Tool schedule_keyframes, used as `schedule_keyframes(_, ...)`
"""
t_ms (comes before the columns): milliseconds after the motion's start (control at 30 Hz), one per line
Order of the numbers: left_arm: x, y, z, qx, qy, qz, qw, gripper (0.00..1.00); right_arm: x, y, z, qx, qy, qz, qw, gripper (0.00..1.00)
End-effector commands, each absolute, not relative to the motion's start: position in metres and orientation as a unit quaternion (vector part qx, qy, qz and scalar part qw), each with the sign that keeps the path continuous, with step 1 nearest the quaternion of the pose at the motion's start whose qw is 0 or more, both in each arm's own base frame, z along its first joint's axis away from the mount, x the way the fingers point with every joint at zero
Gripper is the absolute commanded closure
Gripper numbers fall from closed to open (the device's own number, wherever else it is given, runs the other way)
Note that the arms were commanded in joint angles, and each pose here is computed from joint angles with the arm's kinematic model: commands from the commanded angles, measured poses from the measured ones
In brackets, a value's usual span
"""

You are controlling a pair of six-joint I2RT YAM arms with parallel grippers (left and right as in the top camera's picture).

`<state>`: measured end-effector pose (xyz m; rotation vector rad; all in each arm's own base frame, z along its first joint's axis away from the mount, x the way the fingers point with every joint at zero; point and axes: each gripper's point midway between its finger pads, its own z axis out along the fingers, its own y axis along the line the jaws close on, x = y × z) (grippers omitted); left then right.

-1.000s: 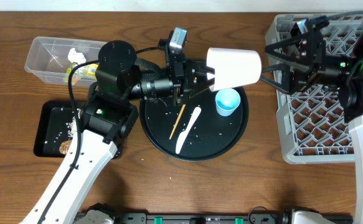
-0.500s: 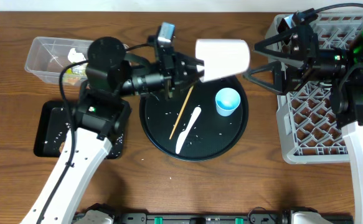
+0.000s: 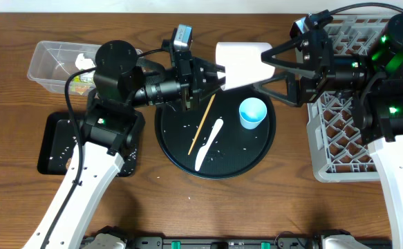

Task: Sort waste into correct bins and load items into the dishwasher rack
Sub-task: 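Close the right gripper on the pink cup held by the left gripper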

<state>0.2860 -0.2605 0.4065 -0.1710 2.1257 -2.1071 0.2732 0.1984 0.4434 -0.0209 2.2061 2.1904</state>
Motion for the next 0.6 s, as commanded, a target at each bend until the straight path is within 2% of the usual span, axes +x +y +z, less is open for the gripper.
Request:
schedule_keyframes(0,0.2750,-0.2648,0.4133,-0.036,0.704,-0.706,0.063,0.94,0.2749,0.2004,0.4483,-0.014,0.709,0.704,0.041,0.05)
schedule_keyframes(567,0.2716,-0.2666,0.4134,-0.034,0.704,-0.707,0.053,0.94,0.2804,0.2007,0.4449,-0.010,0.710,0.703,0.044,0.15)
